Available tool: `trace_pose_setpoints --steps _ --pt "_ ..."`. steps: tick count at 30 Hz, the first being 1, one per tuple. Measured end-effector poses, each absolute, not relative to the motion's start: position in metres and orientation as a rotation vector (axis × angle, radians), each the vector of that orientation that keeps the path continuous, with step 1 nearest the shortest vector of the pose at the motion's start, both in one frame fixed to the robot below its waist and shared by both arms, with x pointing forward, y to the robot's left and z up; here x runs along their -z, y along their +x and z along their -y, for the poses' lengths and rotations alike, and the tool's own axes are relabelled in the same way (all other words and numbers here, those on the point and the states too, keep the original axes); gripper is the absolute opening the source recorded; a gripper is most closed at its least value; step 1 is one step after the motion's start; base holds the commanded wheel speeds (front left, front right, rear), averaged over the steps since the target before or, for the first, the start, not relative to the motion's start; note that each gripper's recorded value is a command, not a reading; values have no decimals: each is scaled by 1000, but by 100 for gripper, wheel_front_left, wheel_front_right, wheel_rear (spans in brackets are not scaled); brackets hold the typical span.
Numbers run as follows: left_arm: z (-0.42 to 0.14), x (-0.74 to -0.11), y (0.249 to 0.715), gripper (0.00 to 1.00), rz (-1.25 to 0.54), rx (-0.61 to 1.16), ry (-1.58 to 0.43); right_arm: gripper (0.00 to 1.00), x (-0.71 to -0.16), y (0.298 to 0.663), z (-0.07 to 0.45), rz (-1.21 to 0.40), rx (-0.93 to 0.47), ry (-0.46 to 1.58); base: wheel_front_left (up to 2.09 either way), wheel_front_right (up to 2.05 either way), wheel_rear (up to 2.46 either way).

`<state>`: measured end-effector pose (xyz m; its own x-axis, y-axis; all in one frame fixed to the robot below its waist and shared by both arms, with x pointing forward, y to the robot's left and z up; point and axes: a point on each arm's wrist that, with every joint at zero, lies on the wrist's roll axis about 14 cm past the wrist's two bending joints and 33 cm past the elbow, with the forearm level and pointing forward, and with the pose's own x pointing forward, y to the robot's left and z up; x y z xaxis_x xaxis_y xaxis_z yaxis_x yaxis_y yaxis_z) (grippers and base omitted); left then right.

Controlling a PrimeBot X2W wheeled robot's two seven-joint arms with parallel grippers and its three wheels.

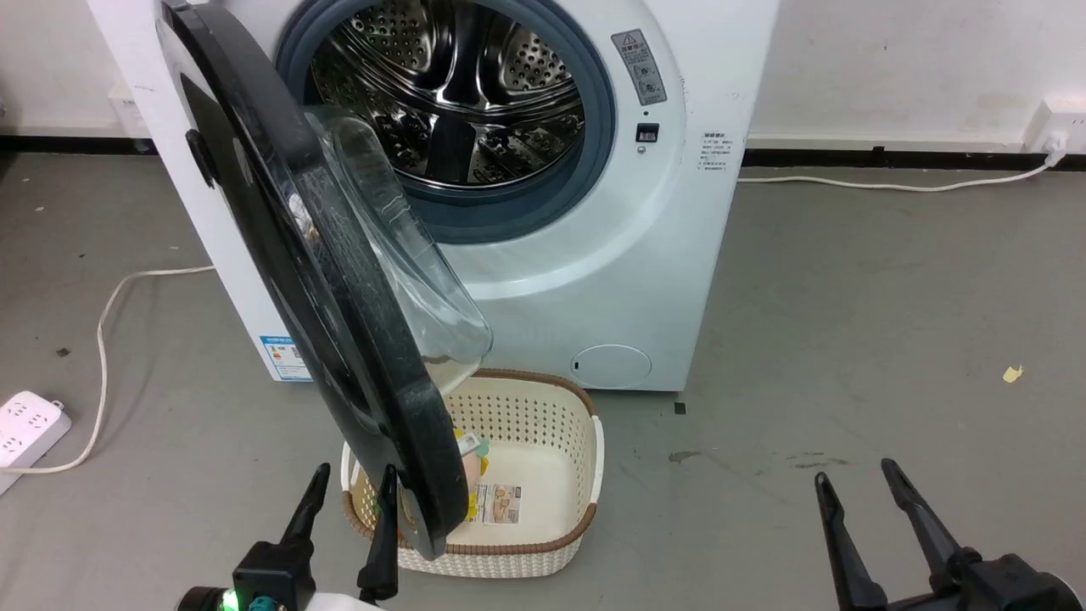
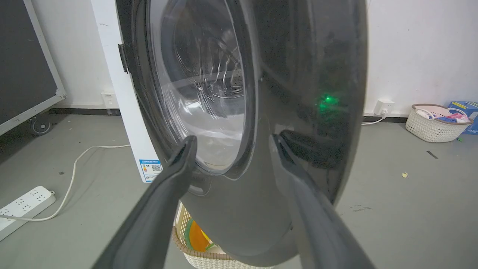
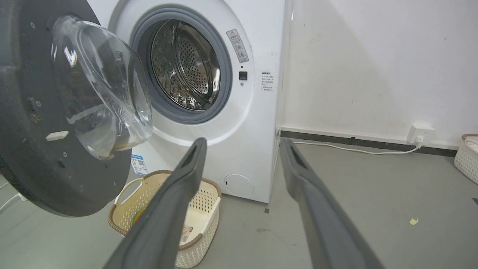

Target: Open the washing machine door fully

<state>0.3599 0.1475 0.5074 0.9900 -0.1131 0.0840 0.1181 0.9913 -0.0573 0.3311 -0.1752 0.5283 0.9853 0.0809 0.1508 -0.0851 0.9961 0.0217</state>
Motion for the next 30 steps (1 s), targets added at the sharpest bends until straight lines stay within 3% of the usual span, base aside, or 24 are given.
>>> trace_pose_setpoints --steps 1,2,11,19,20,23,30 --pt "-147 -506 360 26 77 120 -63 100 -528 331 175 151 -85 32 0 0 0" --pt "-146 -505 359 0 72 121 -63 100 -529 332 174 154 -85 37 0 0 0" --pt "-170 -534 363 0 164 28 -65 100 -532 332 178 165 -74 59 0 0 0" --pt "-206 -646 370 0 513 -109 -144 100 -531 331 178 160 -72 61 0 0 0" --pt "-201 -713 359 0 727 -82 -139 100 -529 331 178 156 -70 63 0 0 0" --pt "-184 -740 350 0 818 -22 -146 100 -530 330 181 157 -62 74 0 0 0" --pt "-111 -732 353 0 738 226 -146 100 -527 331 184 149 -49 79 0 0 0"
